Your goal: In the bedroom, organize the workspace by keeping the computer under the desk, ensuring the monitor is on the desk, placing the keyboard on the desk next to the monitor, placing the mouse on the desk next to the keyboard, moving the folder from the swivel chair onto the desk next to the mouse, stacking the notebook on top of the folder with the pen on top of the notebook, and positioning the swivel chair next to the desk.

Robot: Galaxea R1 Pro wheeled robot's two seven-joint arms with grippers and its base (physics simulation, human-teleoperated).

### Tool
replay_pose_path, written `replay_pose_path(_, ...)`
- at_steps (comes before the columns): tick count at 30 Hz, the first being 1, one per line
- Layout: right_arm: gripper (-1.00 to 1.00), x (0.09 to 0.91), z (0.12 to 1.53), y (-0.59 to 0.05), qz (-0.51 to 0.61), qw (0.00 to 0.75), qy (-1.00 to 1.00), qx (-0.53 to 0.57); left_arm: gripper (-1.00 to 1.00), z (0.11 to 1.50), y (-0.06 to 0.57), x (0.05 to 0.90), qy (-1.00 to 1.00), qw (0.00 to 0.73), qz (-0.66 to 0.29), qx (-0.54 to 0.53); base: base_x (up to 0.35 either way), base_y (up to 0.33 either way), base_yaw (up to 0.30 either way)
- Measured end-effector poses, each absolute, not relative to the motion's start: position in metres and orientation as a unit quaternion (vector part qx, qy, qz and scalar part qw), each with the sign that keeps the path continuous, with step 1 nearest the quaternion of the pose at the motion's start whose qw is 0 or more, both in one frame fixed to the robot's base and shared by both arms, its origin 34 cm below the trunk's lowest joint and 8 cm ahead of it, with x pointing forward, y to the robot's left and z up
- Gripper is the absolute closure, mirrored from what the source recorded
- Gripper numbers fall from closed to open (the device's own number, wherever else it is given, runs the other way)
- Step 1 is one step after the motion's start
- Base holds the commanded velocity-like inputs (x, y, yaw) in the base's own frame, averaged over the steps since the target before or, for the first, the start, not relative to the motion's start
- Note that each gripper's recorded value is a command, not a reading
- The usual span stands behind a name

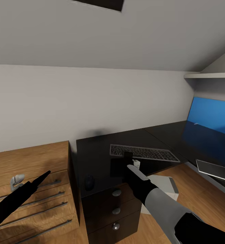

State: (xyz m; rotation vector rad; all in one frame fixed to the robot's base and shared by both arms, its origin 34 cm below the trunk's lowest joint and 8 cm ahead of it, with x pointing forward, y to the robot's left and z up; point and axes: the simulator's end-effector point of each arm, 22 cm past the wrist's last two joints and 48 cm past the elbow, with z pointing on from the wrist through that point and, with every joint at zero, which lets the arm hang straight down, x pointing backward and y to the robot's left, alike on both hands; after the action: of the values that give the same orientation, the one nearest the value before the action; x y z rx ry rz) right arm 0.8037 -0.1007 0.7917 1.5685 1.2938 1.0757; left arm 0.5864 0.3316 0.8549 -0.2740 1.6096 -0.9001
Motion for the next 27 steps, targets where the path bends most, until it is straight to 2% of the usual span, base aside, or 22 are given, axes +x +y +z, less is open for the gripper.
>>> replay_pose_path(27,1.0,0.8034,0.7904,-0.1022,0.425,0.408,0.512,0.625,-1.0,0.8543,0.3294,0.5864,0.694,0.594,-0.389,-0.116,0.0,0.0,0.0)
